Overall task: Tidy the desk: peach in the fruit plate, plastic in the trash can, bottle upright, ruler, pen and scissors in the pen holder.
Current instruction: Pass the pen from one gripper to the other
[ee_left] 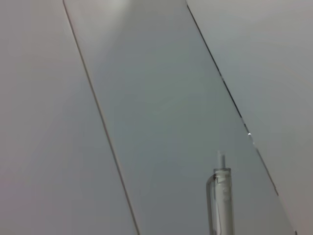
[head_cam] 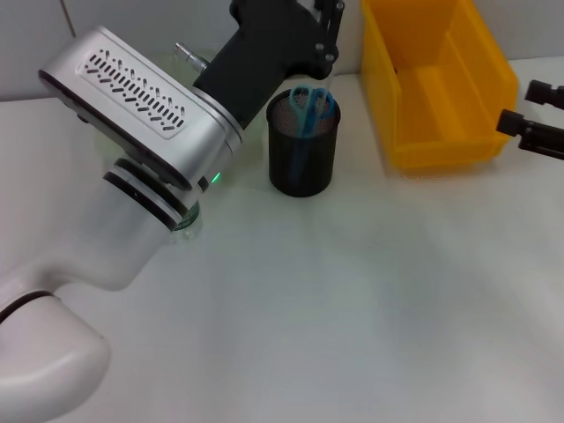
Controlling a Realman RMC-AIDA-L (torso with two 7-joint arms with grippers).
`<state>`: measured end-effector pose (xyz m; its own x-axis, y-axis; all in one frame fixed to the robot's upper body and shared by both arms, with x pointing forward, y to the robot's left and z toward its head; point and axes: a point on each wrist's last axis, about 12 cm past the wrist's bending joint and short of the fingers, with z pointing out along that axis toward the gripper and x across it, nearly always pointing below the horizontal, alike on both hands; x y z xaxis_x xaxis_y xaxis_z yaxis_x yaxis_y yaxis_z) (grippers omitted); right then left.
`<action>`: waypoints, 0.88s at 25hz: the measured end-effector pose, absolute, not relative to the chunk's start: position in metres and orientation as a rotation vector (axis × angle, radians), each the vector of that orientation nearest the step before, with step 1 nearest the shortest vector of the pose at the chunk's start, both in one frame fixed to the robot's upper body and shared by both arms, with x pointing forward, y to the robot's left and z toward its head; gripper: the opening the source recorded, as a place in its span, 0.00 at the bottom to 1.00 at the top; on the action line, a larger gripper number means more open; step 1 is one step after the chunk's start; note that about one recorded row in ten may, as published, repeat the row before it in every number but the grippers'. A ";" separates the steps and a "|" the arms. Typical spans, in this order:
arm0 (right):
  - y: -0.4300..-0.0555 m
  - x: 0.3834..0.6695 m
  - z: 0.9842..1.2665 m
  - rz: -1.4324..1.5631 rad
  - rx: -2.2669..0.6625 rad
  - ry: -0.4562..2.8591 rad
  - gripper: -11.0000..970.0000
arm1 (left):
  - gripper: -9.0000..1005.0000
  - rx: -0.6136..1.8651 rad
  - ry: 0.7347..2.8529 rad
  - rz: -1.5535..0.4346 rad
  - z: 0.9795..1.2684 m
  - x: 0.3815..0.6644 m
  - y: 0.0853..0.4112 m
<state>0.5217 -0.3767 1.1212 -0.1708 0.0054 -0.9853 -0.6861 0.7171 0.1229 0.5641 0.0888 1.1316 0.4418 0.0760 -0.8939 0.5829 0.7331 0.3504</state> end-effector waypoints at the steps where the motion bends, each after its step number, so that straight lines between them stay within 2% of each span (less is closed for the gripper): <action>1: -0.375 0.522 1.122 0.668 -0.560 1.623 0.84 | 0.17 0.705 1.095 -0.351 1.130 0.564 0.089; 8: -0.362 0.511 1.135 0.735 -0.560 1.328 0.84 | 0.17 0.712 1.148 -0.349 1.115 0.558 0.095; 22: -0.299 0.526 1.112 0.885 -0.439 1.147 0.84 | 0.18 0.781 1.162 -0.362 1.102 0.549 0.091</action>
